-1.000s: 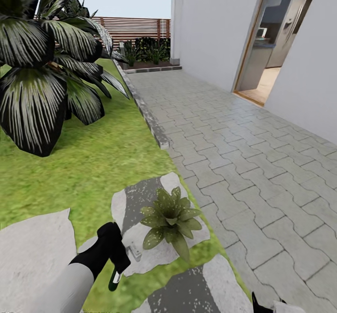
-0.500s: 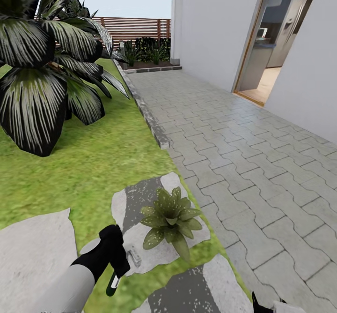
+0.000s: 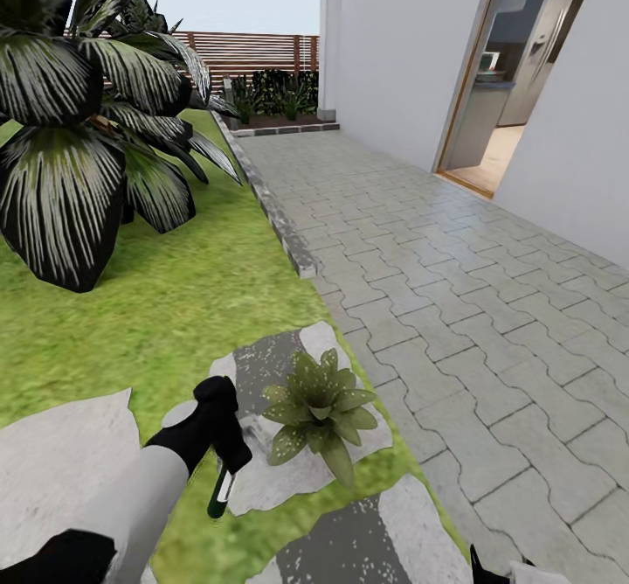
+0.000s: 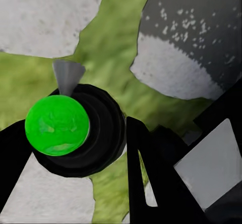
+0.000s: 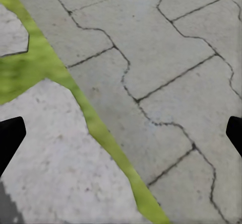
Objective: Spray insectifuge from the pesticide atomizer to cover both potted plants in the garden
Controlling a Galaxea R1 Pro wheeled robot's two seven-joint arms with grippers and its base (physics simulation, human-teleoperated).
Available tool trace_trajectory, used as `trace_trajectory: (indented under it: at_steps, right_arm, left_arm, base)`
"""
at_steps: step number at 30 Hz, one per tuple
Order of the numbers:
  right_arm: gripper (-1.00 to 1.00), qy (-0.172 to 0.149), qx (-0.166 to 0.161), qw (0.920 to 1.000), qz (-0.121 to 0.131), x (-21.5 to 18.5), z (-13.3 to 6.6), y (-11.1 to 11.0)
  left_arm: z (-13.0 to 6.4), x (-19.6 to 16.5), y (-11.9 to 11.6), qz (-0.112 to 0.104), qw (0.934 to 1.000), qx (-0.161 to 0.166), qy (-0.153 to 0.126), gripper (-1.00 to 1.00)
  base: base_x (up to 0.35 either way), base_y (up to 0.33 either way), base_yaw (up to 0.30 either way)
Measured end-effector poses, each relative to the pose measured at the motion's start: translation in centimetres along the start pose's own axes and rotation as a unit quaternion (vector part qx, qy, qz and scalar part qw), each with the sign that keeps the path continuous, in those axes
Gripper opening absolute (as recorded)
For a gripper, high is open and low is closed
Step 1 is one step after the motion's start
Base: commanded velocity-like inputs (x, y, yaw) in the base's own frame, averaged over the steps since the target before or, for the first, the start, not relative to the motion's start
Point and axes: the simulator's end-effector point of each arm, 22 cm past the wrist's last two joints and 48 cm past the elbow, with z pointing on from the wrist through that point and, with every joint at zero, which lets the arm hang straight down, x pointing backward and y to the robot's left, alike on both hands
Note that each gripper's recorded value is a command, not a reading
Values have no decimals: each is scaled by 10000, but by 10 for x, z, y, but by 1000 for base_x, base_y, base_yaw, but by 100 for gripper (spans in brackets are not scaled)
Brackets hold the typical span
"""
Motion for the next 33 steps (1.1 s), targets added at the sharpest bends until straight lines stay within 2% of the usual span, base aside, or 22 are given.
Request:
trace_trajectory:
  at_steps: [3,7,10,13,15,23,33]
  right_arm:
    - [100,1,-1,10000,2,0,0,0]
    - [100,2,1,10000,1,0,0,0]
    - [100,3,1,10000,0,0,0,0]
    - [100,2,1,10000,1,0,0,0]
    - [100,2,0,10000,2,0,0,0]
    - [100,-4,6,10000,1,0,0,-1]
    - [100,-2,-5,10000,-2,0,0,1]
  left_arm:
    - [-22,-11,11,77,9999,-68,6,-100]
    - [-45,-26,6,165,9998,130,-52,-100]
    - [-46,-21,13,196,9998,-7,87,-100]
    - [-43,-4,26,227,9983,-315,429,-100]
    - [-43,-1,29,229,9979,-362,479,-100]
    - [-46,-3,30,211,9980,-387,456,-100]
    - [-44,-3,28,224,9980,-371,465,-100]
  base:
    - [0,0,0]
    - [0,0,0]
    - [0,0,0]
    - [0,0,0]
    - [0,0,0]
    - [0,0,19]
    - [-154,-140,253]
